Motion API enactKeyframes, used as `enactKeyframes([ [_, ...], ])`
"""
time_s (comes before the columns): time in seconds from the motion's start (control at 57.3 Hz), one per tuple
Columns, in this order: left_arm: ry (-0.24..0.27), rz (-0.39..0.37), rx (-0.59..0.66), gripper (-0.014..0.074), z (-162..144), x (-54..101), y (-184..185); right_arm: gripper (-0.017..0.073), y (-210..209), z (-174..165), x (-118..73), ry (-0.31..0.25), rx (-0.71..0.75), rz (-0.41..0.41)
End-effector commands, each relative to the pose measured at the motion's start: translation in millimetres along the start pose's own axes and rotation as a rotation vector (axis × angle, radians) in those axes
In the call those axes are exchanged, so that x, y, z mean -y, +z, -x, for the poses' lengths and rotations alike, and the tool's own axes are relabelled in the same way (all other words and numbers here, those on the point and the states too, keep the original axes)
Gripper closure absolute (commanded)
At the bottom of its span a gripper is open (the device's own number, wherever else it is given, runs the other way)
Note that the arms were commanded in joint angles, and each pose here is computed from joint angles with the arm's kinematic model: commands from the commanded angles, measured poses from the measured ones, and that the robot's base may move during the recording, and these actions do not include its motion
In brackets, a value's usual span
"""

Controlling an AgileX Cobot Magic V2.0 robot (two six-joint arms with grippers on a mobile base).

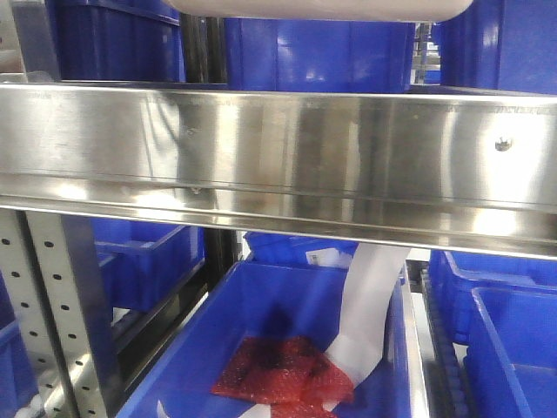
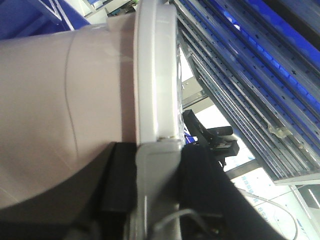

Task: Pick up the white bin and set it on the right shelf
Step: 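Carry the bin up to the upper steel shelf with both grippers, then lower the bin onto the upper shelf and open both grippers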

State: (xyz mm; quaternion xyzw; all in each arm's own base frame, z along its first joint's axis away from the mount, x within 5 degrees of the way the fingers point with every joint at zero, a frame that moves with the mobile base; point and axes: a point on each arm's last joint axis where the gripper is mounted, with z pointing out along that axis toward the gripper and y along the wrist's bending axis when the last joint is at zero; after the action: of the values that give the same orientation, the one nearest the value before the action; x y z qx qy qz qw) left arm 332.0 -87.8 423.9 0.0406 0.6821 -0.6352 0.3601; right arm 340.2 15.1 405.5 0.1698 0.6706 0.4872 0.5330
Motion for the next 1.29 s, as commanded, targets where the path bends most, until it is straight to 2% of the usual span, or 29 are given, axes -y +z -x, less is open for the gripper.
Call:
enactKeyframes([
  [0.0, 0.067, -0.271, -0.14, 0.071, -17, 54.0, -1, 0.05, -9, -3, -45.8, 0.017, -0.047, 0.229],
  [0.332, 0.065, -0.27, -0.132, 0.071, -16, 53.9, -1, 0.05, -9, -3, -45.9, 0.022, -0.044, 0.231],
  [0.419, 0.081, -0.223, -0.113, 0.071, -14, 49.8, 0, 0.05, -6, -4, -43.2, 0.025, -0.059, 0.232],
  [0.541, 0.122, -0.083, -0.111, 0.071, -14, 34.3, 3, 0.05, 3, -10, -28.9, 0.025, -0.115, 0.218],
  [0.611, 0.123, -0.049, -0.126, 0.071, -14, 25.3, 5, 0.05, 10, -14, -18.4, 0.032, -0.152, 0.211],
  [0.855, 0.055, -0.02, -0.154, 0.0709, -12, -8.1, 15, 0.05, 30, -27, 14.8, 0.09, -0.251, 0.203],
  [0.995, 0.03, -0.011, -0.161, 0.0691, -11, -19.9, 18, 0.05, 36, -30, 26.2, 0.109, -0.269, 0.188],
  [1.065, 0.028, -0.01, -0.162, 0.0635, -11, -21.7, 19, 0.0494, 37, -31, 28.2, 0.109, -0.273, 0.187],
  [1.134, 0.028, -0.01, -0.163, 0.0536, -11, -22.0, 19, 0.0431, 37, -32, 28.9, 0.091, -0.275, 0.191],
  [1.187, 0.032, -0.009, -0.162, 0.0444, -11, -22.1, 19, 0.0344, 37, -32, 28.9, 0.072, -0.272, 0.193],
  [1.274, 0.032, -0.007, -0.159, 0.027, -11, -22.3, 19, 0.0127, 37, -31, 29.5, 0.052, -0.263, 0.188],
])
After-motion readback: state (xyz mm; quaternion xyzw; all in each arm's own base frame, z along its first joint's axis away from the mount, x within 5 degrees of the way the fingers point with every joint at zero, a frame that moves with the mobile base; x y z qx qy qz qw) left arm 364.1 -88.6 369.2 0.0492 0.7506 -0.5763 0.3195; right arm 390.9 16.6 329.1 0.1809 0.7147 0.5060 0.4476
